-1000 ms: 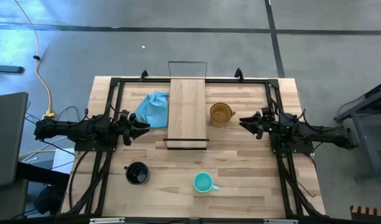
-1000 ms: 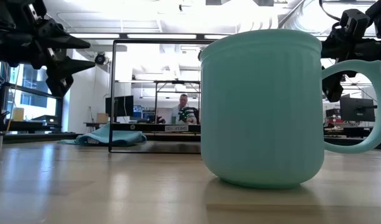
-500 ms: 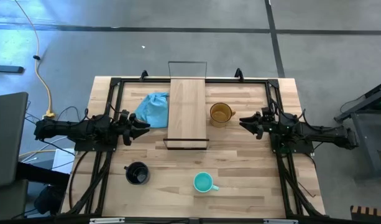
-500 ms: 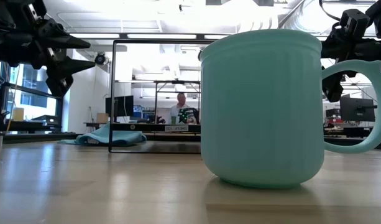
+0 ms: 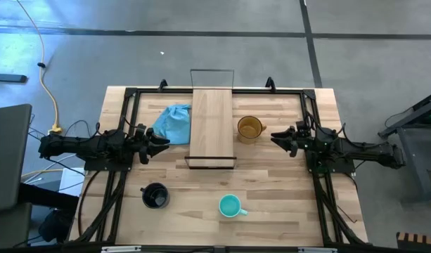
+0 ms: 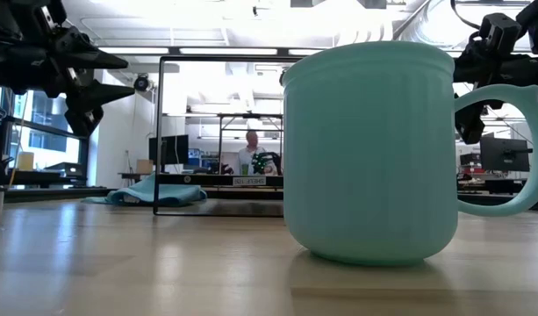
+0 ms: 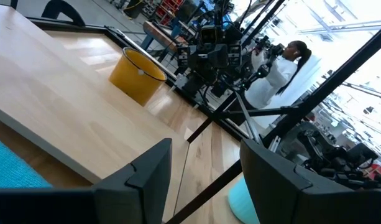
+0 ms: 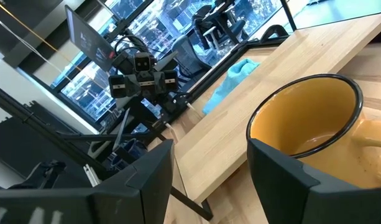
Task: Stack small to large cups/mugs on shelf
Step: Put the light blue mug on the shelf
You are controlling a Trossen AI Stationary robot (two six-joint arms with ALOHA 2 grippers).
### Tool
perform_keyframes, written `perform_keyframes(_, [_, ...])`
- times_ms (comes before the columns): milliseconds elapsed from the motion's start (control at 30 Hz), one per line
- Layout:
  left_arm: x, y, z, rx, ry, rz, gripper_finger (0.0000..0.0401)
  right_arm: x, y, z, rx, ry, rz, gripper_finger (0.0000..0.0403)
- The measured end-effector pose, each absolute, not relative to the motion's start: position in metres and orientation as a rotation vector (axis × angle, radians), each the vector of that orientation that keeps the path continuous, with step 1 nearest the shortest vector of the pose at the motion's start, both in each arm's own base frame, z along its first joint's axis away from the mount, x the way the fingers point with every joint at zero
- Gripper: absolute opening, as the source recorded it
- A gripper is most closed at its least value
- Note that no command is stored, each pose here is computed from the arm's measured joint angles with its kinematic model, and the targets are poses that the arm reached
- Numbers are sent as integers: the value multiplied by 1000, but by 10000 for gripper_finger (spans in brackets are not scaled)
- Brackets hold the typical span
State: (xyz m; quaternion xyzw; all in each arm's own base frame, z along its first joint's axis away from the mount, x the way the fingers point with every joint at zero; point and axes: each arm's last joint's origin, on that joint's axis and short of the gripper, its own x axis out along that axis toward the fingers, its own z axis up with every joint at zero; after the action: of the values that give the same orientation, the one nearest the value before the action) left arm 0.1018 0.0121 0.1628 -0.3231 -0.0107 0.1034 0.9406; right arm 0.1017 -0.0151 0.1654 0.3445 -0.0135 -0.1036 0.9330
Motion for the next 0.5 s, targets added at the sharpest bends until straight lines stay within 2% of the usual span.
perform_keyframes(500, [102,11,165,-661,-31,184,179,102,-15,166,704,-31,-218,195])
